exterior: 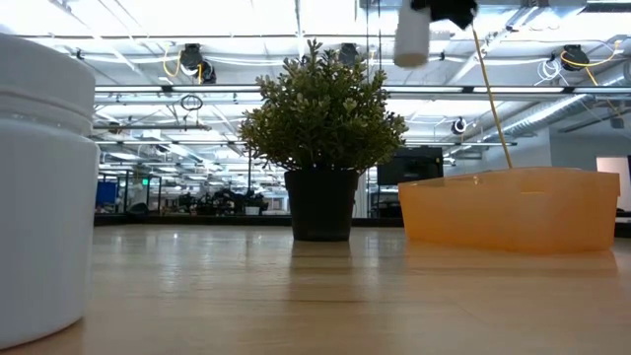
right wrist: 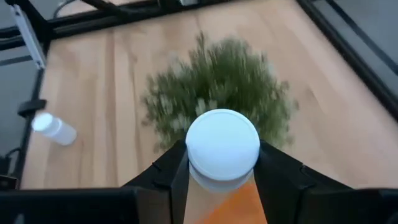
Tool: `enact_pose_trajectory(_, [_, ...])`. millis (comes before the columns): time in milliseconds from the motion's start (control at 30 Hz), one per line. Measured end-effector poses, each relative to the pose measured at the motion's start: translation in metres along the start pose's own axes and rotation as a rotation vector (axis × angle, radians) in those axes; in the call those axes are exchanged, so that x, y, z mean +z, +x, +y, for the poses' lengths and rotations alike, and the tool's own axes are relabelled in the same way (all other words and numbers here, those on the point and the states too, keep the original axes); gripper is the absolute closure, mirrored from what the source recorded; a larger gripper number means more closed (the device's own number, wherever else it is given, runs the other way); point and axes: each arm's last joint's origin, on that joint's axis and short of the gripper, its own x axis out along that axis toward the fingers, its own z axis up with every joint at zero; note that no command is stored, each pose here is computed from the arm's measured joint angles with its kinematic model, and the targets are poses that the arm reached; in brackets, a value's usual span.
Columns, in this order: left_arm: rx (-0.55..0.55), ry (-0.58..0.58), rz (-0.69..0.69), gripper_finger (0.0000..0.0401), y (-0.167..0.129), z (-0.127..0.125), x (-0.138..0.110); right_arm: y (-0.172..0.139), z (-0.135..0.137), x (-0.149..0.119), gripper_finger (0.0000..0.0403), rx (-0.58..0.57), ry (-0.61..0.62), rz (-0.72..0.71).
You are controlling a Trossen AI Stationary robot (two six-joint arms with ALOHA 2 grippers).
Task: Pick and place pill bottles into a basket
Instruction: Put the white medicine bottle into the orange bin
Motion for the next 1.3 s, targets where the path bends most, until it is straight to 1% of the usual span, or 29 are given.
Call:
enact_pose_trajectory(167, [0.0, -0.002, -0.002, 0.0117, -0.001, 0.0, 0.0, 0.011, -0.007, -0.044, 0.0269, -0.021, 0.064, -0.004])
enact_pose_trajectory(267, [-0.001, -0.008, -0.002, 0.0124, -0.001, 0.0, 0.0, 0.024, -0.013, -0.072, 0.0269, -0.047, 0.101, 0.013])
enact_pose_trajectory(400, [-0.001, -0.025, -0.002, 0.0127, -0.001, 0.0, 0.0, 0.045, -0.019, -0.105, 0.0269, -0.052, 0.151, 0.037])
enact_pose_trajectory(567, [-0.001, -0.044, -0.002, 0.0122, -0.001, 0.0, 0.0, 0.059, -0.022, -0.131, 0.0269, -0.041, 0.197, 0.03])
enact_pose_trajectory(833, [-0.019, -0.05, 0.003, 0.0133, -0.001, -0.001, 0.0, 0.067, -0.027, -0.149, 0.0269, -0.056, 0.195, 0.048])
enact_pose_trajectory(1067, [-0.021, -0.053, 0.002, 0.0143, -0.001, -0.001, 0.0, 0.077, -0.028, -0.149, 0.0269, -0.065, 0.189, 0.05])
enact_pose_trajectory(1200, [-0.022, -0.052, 0.002, 0.0139, -0.001, -0.001, 0.0, 0.085, -0.031, -0.147, 0.0269, -0.051, 0.184, 0.042])
enact_pose_trajectory(1300, [-0.023, -0.052, 0.003, 0.0134, -0.001, -0.001, 0.0, 0.09, -0.035, -0.148, 0.0269, -0.057, 0.176, 0.066])
